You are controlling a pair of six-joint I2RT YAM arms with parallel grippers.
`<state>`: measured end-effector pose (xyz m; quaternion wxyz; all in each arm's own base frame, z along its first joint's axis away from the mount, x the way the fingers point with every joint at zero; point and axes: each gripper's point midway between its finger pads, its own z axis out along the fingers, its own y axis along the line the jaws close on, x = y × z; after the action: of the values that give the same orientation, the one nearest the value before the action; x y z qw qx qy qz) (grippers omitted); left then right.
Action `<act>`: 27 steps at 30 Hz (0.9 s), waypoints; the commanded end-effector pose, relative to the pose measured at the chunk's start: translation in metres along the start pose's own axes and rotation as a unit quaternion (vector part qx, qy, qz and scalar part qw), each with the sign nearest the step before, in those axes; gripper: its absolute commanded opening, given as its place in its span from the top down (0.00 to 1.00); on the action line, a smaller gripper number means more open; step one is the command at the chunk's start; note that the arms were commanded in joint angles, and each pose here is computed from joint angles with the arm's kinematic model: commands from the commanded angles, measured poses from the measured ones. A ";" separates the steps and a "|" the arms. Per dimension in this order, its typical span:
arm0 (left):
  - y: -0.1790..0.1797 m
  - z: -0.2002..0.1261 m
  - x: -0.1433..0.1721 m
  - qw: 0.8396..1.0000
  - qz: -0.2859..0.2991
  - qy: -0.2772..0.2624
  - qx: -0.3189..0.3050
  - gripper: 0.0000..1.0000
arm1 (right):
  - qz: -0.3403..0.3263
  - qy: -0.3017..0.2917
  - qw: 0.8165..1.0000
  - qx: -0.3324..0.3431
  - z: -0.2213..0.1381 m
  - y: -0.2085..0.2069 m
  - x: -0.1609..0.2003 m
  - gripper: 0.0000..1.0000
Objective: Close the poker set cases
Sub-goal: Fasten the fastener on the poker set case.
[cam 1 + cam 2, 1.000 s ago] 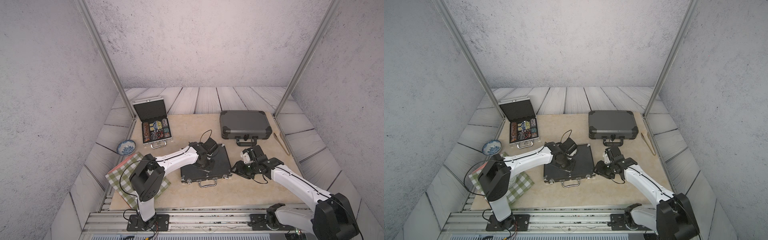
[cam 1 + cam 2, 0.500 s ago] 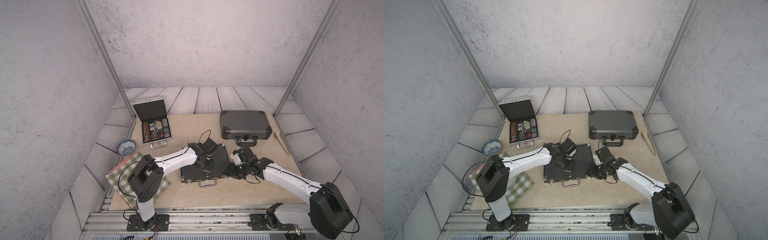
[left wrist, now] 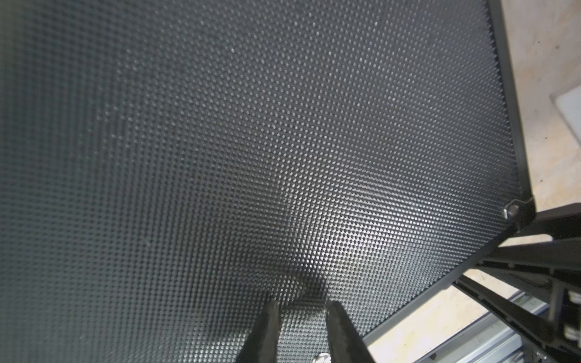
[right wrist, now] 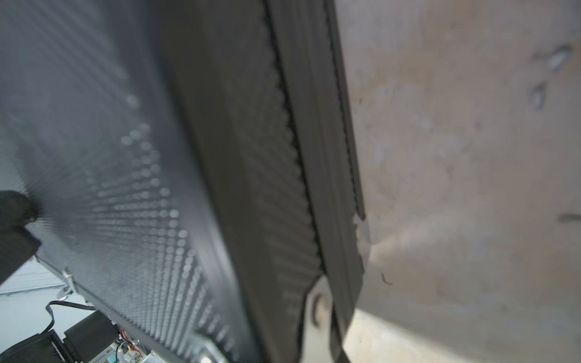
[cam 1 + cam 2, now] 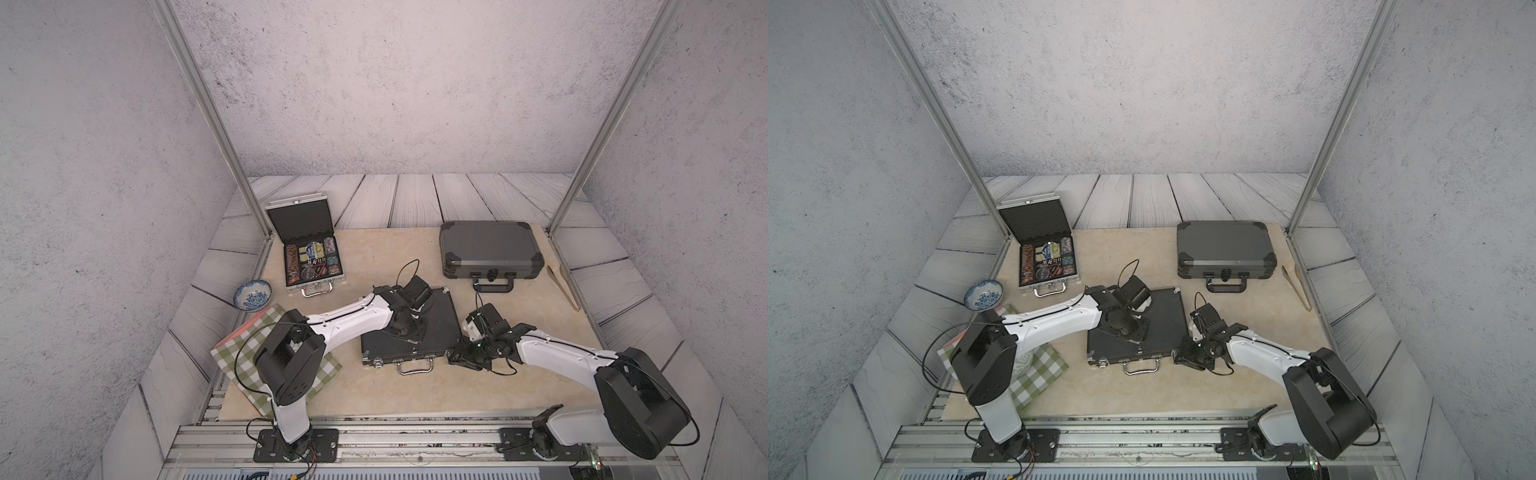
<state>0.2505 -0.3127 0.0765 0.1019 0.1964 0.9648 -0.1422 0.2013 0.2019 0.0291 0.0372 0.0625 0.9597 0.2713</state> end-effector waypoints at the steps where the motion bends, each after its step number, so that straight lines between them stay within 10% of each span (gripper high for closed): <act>1: 0.037 0.027 0.038 0.995 -0.022 0.072 -0.059 0.69 | 0.009 0.001 0.999 0.037 0.018 -0.020 0.000 0.71; 18: 0.042 0.027 0.035 0.996 -0.034 0.065 -0.048 0.70 | 0.001 -0.072 0.997 -0.020 -0.034 0.017 -0.013 0.47; 27: 0.043 0.026 0.036 0.996 -0.035 0.066 -0.048 0.70 | -0.004 -0.057 0.996 -0.064 -0.026 0.028 -0.007 0.69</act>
<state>0.2627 -0.3034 0.0769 0.1138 0.1781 0.9662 -0.1476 0.2129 0.2047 0.0663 0.1044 0.0752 0.9419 0.3103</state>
